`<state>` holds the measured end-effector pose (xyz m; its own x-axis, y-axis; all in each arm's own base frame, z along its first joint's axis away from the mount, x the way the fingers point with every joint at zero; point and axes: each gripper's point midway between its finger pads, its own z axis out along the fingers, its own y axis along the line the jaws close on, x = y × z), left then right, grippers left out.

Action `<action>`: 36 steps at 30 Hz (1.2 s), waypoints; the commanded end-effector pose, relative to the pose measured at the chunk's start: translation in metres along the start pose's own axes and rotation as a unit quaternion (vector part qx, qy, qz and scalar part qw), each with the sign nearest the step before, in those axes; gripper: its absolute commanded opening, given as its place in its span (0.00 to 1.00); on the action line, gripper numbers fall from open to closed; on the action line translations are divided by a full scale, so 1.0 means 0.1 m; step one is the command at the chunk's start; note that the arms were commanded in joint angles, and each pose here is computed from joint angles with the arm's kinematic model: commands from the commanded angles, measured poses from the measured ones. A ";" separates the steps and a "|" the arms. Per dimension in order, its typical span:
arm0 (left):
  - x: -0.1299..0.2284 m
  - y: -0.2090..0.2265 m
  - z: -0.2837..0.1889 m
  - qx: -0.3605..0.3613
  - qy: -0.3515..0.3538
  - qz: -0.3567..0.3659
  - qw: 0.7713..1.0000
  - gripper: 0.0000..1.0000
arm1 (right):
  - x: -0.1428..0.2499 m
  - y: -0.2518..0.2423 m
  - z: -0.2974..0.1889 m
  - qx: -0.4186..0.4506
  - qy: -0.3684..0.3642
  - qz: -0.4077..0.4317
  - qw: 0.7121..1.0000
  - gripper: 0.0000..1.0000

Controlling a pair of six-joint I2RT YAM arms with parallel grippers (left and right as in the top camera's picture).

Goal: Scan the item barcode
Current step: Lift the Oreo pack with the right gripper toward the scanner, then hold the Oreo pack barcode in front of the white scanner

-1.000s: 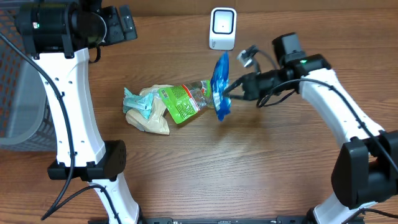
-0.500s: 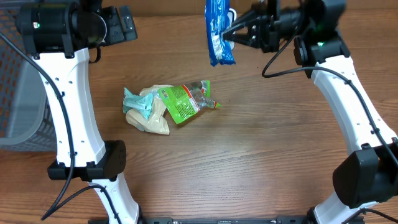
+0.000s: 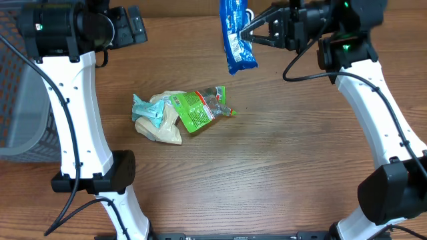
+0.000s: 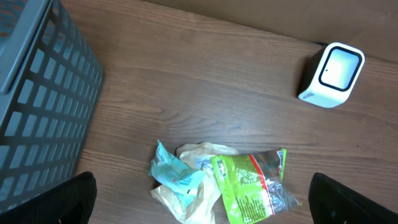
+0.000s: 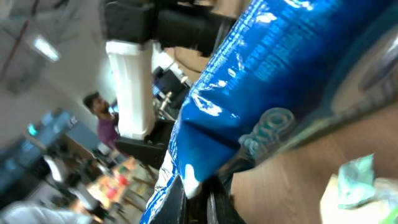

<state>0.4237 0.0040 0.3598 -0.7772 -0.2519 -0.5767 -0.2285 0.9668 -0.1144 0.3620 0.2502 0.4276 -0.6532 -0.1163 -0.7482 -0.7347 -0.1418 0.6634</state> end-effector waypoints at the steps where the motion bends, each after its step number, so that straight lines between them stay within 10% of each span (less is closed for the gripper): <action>1: 0.00 0.02 -0.08 -0.001 -0.007 -0.005 1.000 1.00 | 0.08 -0.39 0.00 0.018 -0.013 -0.045 0.999 0.04; 8: 0.00 0.02 -0.08 -0.001 -0.007 -0.005 1.000 1.00 | 0.66 -2.12 -0.40 0.388 -0.034 0.067 0.919 0.04; 14: 0.00 0.02 -0.08 -0.001 -0.007 -0.005 1.000 1.00 | 0.62 -2.40 -0.69 0.570 -0.015 0.018 0.821 0.04; 21: 0.00 0.02 -0.08 -0.001 -0.007 -0.005 1.000 1.00 | 0.19 -2.37 -1.07 0.770 0.048 -0.171 0.613 0.04; 25: 0.00 0.02 -0.08 -0.001 -0.007 -0.005 1.000 1.00 | -0.03 -2.49 -0.95 0.799 0.117 -0.294 0.511 0.04; 36: -0.01 0.03 -0.08 -0.001 -0.007 -0.006 1.000 1.00 | 0.15 -3.45 -0.76 0.762 0.262 -0.451 0.383 0.04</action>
<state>0.4232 0.0040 0.3591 -0.7793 -0.2519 -0.5738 -0.2291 0.9668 -0.1132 0.6114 0.2311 0.2008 -0.1647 -0.8457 -0.5076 -0.1320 0.5289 -0.8383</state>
